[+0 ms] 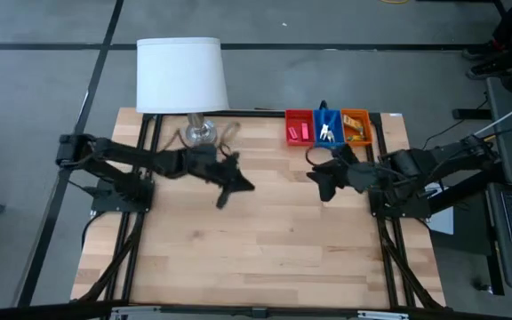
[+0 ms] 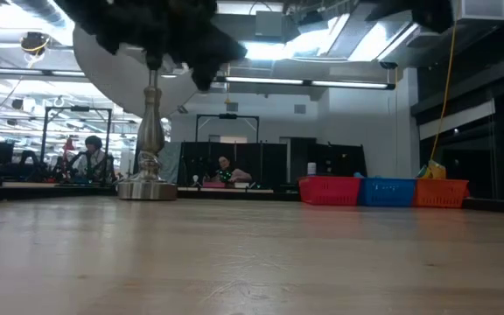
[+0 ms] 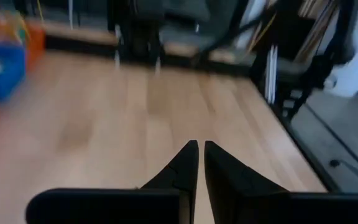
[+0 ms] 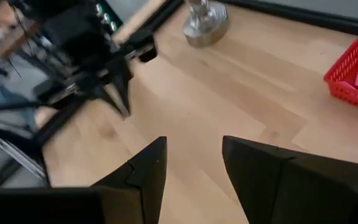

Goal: Pick & Place School Supplies
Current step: Return to home position

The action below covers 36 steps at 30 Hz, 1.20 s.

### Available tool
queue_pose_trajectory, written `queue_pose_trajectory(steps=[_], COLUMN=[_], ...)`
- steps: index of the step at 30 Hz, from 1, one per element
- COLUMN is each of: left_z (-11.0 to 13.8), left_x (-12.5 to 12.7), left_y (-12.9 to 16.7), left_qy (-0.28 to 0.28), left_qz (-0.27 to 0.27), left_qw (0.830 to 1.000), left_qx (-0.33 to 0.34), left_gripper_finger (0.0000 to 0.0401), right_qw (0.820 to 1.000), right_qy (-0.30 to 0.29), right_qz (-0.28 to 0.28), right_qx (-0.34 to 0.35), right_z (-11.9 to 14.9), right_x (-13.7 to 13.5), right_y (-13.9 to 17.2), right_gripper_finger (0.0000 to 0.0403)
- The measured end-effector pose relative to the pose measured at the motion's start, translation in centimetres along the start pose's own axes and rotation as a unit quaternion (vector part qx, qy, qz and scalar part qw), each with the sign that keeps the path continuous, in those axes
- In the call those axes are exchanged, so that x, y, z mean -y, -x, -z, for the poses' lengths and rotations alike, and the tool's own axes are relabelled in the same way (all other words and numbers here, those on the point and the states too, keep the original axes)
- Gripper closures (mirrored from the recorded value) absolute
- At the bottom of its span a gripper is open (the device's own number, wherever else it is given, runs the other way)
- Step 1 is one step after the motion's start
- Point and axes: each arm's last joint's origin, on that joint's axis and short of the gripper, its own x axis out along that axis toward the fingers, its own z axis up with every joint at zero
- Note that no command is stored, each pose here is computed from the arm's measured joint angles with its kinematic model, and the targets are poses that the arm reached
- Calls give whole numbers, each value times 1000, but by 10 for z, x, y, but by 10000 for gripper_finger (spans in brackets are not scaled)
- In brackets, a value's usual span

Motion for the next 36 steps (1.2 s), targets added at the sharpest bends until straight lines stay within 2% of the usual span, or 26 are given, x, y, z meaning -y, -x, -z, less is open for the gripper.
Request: queue_pose_trajectory(steps=[2, 4, 7, 12, 25, 32, 36], left_z=[-12, -11, 9, 51, 119, 131, 126], left_x=[-3, 2, 9, 21, 19, 20, 22], left_y=[15, 34, 61, 94, 133, 149, 158], left_qy=[-12, -27, -26, -16, -38, -46, -65], left_qz=[6, 6, -18, -42, -43, -62, -64], left_qw=[1000, 999, 998, 993, 986, 989, 981], left_qx=[25, 38, 48, 107, 153, 124, 170], left_gripper_finger=[379, 379, 379, 379, 379, 379, 379], right_qw=[1000, 999, 998, 996, 988, 988, 986], right_qy=[-17, -27, -37, -47, -28, -16, -6], right_qz=[-2, -2, 3, 3, 13, 9, 12], right_qx=[19, 38, 59, 82, 149, 155, 164], right_z=[5, 11, 17, 24, 33, 37, 41], right_x=[-4, -8, -13, -19, -25, -27, -28], right_y=[7, 11, 13, 15, 27, 30, 32], right_gripper_finger=[243, 243, 243, 243, 243, 243, 243])
